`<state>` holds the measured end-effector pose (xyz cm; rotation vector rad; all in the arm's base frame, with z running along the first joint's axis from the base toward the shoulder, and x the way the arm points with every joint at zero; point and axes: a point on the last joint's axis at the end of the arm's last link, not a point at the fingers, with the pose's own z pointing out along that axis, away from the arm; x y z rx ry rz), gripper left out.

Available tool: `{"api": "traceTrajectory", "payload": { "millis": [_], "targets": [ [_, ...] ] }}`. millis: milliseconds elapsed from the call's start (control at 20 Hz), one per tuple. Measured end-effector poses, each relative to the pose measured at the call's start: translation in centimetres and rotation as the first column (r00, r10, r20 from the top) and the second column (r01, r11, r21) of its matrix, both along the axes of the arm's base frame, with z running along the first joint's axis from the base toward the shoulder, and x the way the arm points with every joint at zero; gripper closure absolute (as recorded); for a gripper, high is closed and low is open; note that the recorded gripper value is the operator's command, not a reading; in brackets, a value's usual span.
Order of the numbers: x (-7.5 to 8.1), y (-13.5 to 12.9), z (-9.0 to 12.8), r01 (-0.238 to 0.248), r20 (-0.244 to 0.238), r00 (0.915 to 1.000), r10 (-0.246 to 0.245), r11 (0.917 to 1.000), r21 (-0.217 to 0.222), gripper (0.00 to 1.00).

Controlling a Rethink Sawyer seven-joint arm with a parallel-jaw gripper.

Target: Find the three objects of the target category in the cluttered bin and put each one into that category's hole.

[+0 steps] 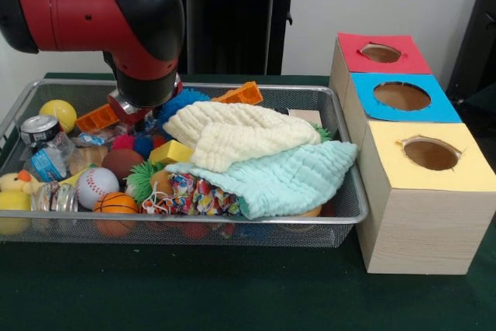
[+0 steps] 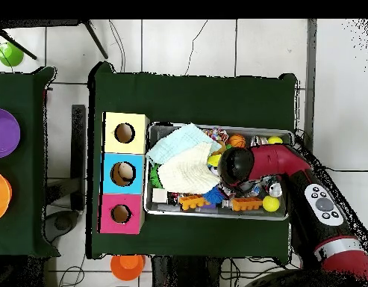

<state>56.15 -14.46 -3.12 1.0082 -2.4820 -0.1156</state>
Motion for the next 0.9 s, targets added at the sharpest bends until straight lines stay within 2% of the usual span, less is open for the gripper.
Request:
{"api": "traceTrajectory", "payload": {
  "millis": [200, 350, 700, 900],
  "targets": [
    [0.0, 0.0, 0.2, 0.003, 0.002, 1.0000, -0.003, 1.0000, 0.003, 1.00],
    [-0.2, -0.7, 1.4, 0.018, 0.012, 0.9998, -0.018, 0.9997, 0.015, 1.00],
    [-0.5, -2.8, 5.6, 0.062, 0.043, 0.9971, -0.063, 0.9979, 0.020, 1.00],
    [-0.4, -4.2, 9.1, 0.089, 0.076, 0.9932, -0.089, 0.9960, 0.007, 1.00]
  ]
}}
